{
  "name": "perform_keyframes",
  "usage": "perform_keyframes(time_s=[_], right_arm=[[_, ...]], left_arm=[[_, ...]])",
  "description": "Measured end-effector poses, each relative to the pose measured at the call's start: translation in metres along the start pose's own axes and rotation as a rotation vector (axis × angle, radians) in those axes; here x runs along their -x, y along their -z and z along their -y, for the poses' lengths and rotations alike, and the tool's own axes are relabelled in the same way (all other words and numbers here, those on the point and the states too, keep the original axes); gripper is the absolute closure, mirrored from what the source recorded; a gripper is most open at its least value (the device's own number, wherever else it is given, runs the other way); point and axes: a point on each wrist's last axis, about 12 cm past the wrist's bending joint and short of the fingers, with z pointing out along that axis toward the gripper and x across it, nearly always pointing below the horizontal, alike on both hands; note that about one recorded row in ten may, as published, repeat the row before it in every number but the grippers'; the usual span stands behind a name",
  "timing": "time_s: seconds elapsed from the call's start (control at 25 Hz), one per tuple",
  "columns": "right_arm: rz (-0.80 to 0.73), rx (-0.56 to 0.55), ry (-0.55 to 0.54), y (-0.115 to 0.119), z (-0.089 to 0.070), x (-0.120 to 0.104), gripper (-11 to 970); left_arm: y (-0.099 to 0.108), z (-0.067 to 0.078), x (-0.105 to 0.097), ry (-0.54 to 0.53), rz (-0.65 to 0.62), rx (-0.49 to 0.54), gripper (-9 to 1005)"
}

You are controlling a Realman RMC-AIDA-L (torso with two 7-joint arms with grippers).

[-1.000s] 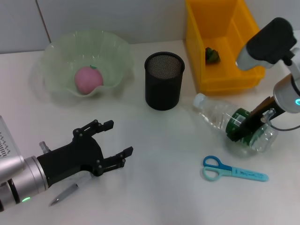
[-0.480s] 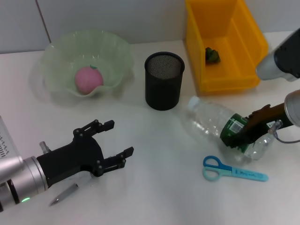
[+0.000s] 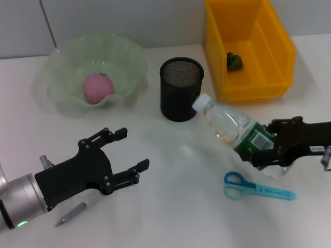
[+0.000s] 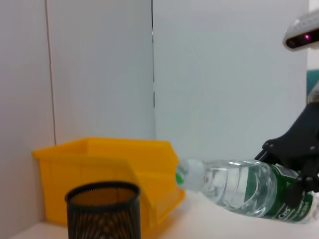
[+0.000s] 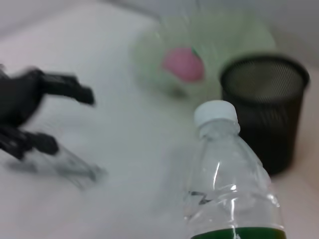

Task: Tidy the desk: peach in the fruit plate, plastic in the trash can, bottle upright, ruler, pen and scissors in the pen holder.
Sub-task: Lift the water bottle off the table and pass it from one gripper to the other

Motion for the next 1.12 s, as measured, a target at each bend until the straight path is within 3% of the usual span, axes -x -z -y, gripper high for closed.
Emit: perform_keyframes(time_s=[0.16, 0.2, 0.48, 0.68, 1.12], right_arm=[[0.150, 0.027, 0.047, 0.008, -0.002, -0.017, 184], [0.231, 0.030, 0.066, 0.010, -0.001, -0.027, 184], [0.391, 0.007, 0.153, 0.003, 0.001, -0.055, 180], [0.489, 0.014, 0.249, -0.015, -0.006, -0.064, 178], [0.584, 0.075, 0.288, -0.046, -0.014, -0.063, 173]], left_arm=[[0.001, 0.001, 0.003, 0.005, 0.029, -0.004, 158], [0.001, 0.001, 0.007, 0.022, 0.063, -0.007, 159], [-0.001, -0.008, 0.015, 0.185, 0.162, 0.054, 162], [-0.004, -0.007, 0.020, 0.247, 0.223, 0.026, 165], [-0.013, -0.004, 0.032, 0.292, 0.289, -0.048, 171]])
